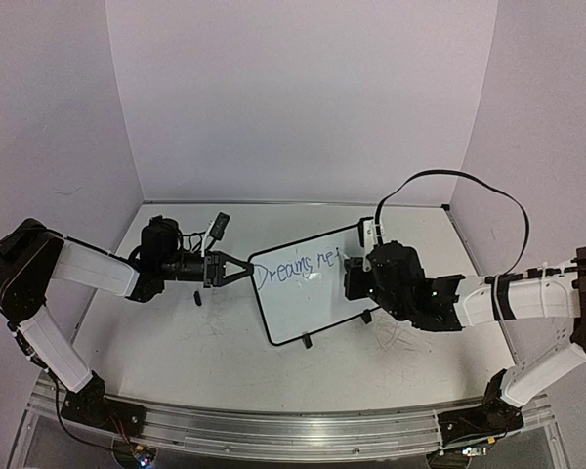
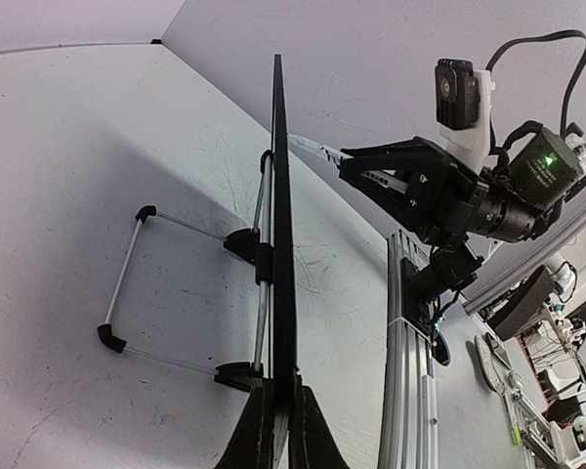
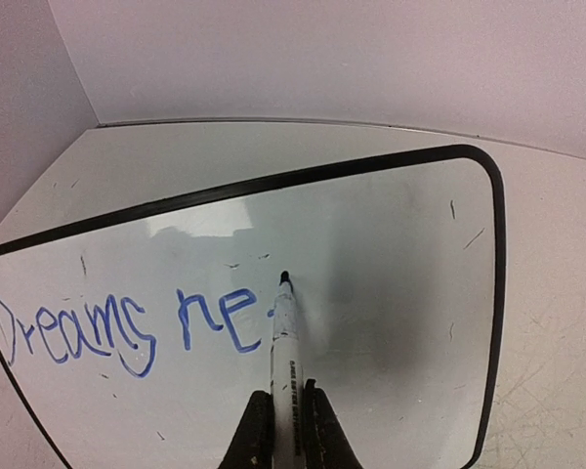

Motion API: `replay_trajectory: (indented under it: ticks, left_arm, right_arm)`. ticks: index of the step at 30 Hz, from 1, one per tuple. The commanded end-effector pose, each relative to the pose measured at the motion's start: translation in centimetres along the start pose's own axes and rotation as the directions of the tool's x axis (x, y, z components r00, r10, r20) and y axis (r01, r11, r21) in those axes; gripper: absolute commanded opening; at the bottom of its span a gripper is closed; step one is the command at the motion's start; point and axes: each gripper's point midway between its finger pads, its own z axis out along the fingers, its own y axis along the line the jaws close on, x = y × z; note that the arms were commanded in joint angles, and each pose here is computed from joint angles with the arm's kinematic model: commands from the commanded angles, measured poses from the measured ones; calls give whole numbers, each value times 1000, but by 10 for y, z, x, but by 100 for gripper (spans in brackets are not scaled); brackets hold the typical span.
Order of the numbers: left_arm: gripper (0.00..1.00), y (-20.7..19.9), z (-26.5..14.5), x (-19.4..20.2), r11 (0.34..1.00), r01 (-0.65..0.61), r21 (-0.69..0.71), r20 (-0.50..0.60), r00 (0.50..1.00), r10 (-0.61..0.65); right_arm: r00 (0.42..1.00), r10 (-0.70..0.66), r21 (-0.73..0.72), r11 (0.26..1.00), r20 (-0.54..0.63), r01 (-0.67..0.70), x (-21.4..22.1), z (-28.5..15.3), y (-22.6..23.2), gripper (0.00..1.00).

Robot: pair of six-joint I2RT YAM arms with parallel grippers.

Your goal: Write a sentence on the whiteboard

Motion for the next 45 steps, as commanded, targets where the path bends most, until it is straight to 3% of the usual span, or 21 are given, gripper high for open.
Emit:
replay_trajectory:
  ticks: [1,25,38,45]
  left_arm:
    - [0,-15,0,-13,998,-15,58,-1,1000,15]
    - [0,-15,1,-14,998,-15,58,-1,1000,15]
    - [0,-15,1,-12,998,-10,58,-5,1000,10]
    - [0,-15,1,-13,998,-13,61,-5,1000,13]
  right_arm:
    - [1000,6,-26,1000,30,-5,-16,7,11,0]
    - [998,46,-24,999,-49,-47,21,-2,-3,0]
    - [999,41,51,998,24,-43,-5,-8,-16,0]
    - [997,52,-36,998,49,-50,-18,-10,-6,0]
